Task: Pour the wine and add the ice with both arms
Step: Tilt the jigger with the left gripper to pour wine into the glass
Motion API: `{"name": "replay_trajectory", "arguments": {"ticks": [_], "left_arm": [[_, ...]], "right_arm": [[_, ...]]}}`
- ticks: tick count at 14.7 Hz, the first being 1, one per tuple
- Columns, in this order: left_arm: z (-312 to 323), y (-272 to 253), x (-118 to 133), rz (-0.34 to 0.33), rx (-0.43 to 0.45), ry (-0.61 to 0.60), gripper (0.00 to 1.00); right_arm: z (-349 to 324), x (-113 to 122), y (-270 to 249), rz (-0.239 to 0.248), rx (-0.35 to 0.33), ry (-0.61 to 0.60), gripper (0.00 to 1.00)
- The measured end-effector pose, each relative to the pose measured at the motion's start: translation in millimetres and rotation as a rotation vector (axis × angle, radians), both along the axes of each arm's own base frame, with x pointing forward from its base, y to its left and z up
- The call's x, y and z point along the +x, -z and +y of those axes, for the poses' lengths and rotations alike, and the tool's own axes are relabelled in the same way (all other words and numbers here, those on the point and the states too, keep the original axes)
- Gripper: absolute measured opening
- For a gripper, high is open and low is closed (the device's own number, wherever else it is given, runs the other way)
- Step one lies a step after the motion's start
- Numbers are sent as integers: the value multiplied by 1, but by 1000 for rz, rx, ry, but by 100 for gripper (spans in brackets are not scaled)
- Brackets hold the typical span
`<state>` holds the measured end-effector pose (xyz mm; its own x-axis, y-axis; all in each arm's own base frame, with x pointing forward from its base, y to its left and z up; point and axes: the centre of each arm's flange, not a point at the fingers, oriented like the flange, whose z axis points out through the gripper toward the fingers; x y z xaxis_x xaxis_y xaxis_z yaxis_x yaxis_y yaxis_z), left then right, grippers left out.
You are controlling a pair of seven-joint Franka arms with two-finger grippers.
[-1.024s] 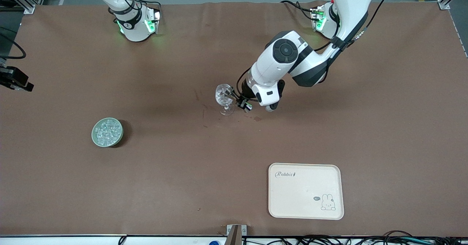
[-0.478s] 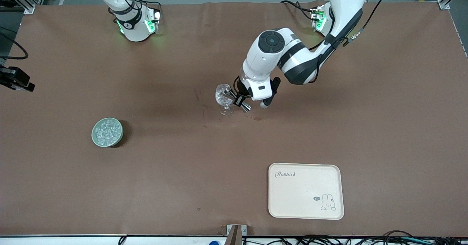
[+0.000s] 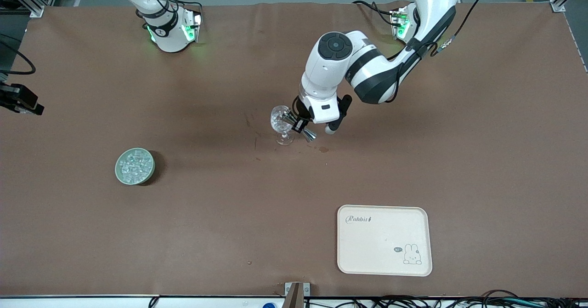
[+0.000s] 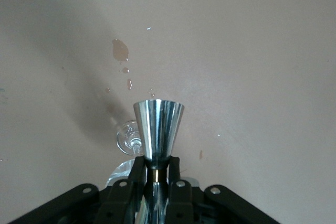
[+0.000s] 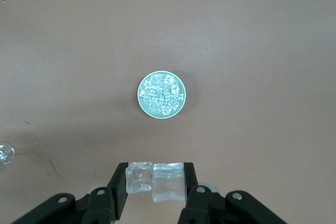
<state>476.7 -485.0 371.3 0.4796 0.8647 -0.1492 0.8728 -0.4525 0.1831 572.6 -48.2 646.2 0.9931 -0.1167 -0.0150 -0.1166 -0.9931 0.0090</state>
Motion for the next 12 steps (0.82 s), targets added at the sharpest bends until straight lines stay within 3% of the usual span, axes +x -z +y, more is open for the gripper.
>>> {"name": "replay_trajectory", "arguments": {"ticks": [6, 12], "left_arm": [[-5, 2, -7, -64, 68, 7, 22], [-12, 3, -20, -73, 110, 44, 22]], "right_arm": [[0, 0, 0, 0, 0, -1, 46], [1, 0, 1, 1, 0, -2, 46]]}}
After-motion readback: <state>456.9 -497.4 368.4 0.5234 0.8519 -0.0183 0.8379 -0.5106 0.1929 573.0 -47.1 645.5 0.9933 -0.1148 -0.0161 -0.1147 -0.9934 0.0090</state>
